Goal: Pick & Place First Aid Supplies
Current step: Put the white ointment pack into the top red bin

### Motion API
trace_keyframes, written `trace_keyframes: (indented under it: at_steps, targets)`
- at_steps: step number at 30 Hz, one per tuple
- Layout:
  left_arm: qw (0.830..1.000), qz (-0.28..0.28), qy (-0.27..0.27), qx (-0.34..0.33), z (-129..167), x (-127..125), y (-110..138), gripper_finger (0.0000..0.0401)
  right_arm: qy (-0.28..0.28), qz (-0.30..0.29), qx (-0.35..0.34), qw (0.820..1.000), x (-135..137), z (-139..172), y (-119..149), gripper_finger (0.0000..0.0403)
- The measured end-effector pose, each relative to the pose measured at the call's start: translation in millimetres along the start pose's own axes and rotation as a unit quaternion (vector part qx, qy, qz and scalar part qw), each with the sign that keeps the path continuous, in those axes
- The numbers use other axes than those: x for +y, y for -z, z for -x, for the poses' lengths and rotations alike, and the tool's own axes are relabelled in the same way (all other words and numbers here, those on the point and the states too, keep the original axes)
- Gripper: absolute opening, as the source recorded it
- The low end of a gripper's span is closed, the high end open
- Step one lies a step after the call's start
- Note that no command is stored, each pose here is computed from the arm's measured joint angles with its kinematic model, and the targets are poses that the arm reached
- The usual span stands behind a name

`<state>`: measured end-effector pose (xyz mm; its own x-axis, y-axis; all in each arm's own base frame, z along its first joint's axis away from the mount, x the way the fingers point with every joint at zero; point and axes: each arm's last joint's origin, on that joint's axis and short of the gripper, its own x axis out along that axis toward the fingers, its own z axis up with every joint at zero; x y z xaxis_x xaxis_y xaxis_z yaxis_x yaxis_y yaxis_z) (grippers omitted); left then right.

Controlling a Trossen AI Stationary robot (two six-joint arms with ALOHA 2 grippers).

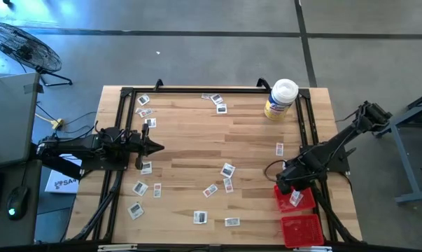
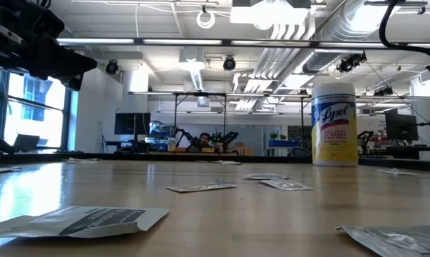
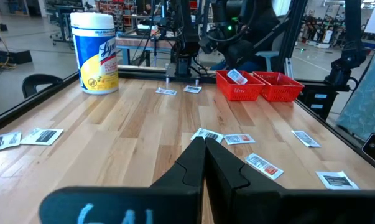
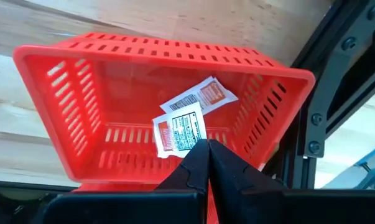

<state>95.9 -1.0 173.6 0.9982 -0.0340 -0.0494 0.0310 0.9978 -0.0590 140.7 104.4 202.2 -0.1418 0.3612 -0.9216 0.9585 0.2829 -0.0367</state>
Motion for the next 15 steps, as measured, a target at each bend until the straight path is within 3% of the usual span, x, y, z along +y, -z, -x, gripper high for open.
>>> trace_keyframes:
  at_steps: [6, 11, 15]
  targets:
    - [1.0, 0.0, 0.0, 0.0, 0.0, 0.0, 0.0, 0.0001, -0.006, 0.013, -0.014, 1.0, 0.5, 0.0, -0.7, 0.0006]
    - [1.0, 0.0, 0.0, 0.0, 0.0, 0.0, 0.0, 0.0001, -0.011, 0.016, -0.028, 0.999, 0.9, 0.1, -1.6, 0.006]
    - [1.0, 0.0, 0.0, 0.0, 0.0, 0.0, 0.0, 0.0001, 0.002, 0.008, 0.004, 1.0, 0.1, 1.6, -0.4, 0.0099]
